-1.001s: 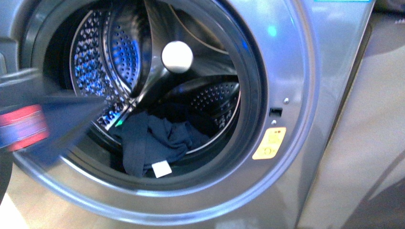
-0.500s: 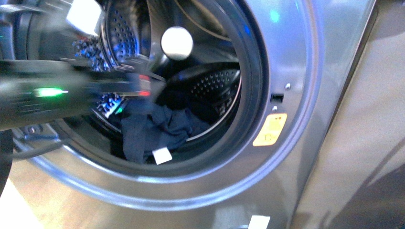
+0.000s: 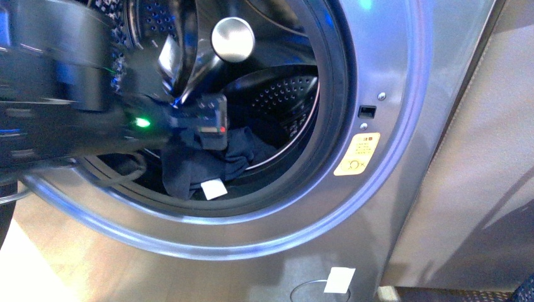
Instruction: Collect clothes from washing machine
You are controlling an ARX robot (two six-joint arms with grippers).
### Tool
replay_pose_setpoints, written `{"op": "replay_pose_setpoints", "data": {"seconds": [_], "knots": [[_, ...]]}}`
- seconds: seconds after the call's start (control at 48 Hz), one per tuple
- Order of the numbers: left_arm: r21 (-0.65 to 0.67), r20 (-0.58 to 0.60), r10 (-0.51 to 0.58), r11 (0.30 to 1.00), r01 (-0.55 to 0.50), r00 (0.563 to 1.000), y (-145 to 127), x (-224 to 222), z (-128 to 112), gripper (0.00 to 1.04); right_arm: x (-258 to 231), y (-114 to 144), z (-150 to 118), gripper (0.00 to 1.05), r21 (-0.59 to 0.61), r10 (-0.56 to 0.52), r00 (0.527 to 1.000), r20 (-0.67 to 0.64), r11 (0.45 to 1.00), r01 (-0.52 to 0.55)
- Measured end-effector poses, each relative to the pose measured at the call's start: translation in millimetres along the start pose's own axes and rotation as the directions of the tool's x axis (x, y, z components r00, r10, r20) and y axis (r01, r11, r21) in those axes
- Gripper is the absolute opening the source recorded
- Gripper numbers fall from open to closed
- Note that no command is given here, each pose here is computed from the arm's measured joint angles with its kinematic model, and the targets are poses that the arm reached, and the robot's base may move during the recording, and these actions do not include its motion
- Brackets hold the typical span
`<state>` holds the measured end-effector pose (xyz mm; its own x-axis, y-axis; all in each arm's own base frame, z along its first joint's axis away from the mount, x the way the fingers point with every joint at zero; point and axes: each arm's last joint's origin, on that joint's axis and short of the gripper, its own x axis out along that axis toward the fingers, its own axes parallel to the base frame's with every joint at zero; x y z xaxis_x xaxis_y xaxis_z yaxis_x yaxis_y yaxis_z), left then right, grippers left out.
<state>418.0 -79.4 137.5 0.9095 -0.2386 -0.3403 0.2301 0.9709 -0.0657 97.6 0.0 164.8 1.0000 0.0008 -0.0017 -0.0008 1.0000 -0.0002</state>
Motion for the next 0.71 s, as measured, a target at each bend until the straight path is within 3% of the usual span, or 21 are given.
{"op": "replay_pose_setpoints", "data": {"seconds": [0.438,0.709], "knots": [[0.001,-0.072,0.126,0.992,-0.126,0.989,19,39,6,0.98,0,0,0,0.97,0.000,0.000,1.000,0.000,1.000,0.000],[-0.076,-0.200,-0.002,0.997,-0.013,0.980,3,42,-1,0.98,0,0,0,0.97,0.000,0.000,1.000,0.000,1.000,0.000]]}}
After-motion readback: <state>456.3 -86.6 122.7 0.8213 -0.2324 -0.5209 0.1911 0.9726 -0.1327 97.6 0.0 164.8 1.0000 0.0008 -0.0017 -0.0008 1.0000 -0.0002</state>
